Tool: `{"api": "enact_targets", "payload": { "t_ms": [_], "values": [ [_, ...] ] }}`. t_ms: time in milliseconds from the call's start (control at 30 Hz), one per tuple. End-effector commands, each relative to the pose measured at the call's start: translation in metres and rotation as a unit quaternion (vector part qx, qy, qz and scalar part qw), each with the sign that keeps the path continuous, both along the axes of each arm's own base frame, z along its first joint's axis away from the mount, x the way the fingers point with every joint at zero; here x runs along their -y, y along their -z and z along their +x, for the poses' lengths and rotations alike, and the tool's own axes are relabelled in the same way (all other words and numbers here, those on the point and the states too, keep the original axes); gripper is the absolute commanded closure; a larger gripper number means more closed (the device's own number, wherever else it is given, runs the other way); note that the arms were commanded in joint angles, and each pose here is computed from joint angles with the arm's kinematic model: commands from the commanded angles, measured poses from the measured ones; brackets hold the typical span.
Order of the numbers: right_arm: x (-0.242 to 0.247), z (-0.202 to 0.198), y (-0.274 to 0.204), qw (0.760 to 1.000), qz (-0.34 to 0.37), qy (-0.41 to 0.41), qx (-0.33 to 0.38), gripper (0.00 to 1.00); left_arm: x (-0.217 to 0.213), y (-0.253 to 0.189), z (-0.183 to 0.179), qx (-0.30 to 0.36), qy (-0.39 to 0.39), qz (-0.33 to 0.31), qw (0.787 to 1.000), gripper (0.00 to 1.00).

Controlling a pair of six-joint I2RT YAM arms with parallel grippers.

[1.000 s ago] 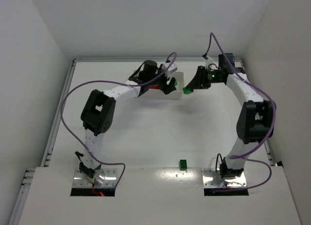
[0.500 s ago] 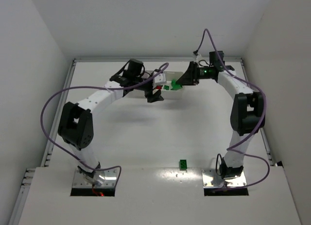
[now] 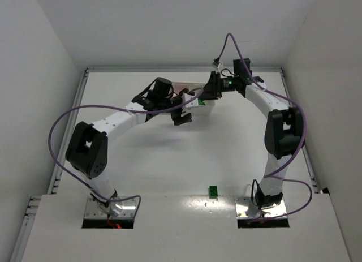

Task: Sort the legos into containers by color

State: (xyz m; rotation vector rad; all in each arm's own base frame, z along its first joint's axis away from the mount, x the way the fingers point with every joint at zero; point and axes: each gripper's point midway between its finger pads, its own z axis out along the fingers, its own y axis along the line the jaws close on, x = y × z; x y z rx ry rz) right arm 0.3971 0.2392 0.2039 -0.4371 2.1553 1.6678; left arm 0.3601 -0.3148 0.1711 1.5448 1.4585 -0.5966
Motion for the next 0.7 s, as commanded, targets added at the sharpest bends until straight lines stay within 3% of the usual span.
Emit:
{"api": "enact_targets", "payload": {
  "t_ms": [0, 200, 667],
  "values": [
    [-0.002, 0.001, -0.016, 0.999, 0.0, 0.001, 0.045, 1.0, 0.005, -0.051, 0.02, 0.079, -0.032, -0.047, 0.995, 0.25],
    [0.001, 0.001, -0.011, 0.999, -0.018, 0.007, 0.05, 1.0, -0.001, -0.064, 0.031, 0.102, -0.08, -0.071, 0.989, 0.31],
    [-0.007, 0.001, -0.011, 0.998, -0.019, 0.002, 0.057, 1.0, 0.004, -0.069, 0.02, 0.092, -0.046, -0.092, 0.99, 0.38]
  ]
}}
